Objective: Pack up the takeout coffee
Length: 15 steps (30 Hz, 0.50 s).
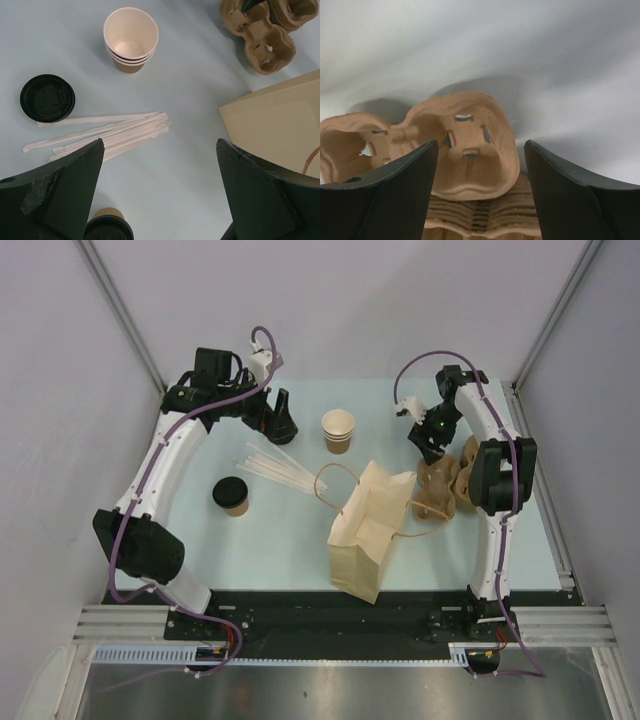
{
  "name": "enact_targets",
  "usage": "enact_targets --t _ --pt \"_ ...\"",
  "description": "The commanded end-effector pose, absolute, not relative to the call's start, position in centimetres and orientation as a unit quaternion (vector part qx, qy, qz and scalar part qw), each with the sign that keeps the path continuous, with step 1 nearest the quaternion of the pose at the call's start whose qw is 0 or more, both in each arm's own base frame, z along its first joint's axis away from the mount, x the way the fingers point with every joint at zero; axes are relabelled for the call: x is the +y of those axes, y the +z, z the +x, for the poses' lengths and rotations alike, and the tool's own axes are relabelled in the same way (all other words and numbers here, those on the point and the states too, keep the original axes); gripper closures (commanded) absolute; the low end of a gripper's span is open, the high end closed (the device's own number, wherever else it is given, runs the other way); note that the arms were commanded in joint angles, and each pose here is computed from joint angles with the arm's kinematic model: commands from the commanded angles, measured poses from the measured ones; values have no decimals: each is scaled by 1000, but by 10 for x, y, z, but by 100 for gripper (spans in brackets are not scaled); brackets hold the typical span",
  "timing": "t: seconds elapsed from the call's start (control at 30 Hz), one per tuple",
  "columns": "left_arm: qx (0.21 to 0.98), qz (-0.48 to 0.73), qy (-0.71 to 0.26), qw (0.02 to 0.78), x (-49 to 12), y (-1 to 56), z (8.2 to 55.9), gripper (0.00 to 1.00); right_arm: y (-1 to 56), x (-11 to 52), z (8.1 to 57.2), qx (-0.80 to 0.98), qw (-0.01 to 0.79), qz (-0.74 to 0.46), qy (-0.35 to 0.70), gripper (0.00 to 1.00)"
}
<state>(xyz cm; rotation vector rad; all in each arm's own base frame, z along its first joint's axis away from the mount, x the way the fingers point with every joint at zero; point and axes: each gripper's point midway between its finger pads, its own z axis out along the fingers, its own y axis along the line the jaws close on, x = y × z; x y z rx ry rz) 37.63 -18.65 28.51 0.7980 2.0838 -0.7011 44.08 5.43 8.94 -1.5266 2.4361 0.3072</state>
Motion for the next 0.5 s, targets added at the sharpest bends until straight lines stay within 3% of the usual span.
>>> enact_targets --t 0.0,0.13,0.2,0.37,0.43,0.47 --pt "808 331 -269 406 -188 293 376 0 66 42 442 827 100 -547 82 25" --pt "810 330 -270 403 -188 290 376 0 55 35 440 823 89 -558 67 26" --pt "810 330 -269 403 -188 290 376 1 53 34 440 822 88 -559 65 33" --pt "810 332 -265 404 -186 291 375 0 67 36 441 820 103 -558 70 69" --pt "810 333 -262 406 -185 292 375 0 82 36 440 822 111 -555 70 94" --pt "810 333 -262 406 -185 292 375 0 94 34 444 823 123 -551 63 100"
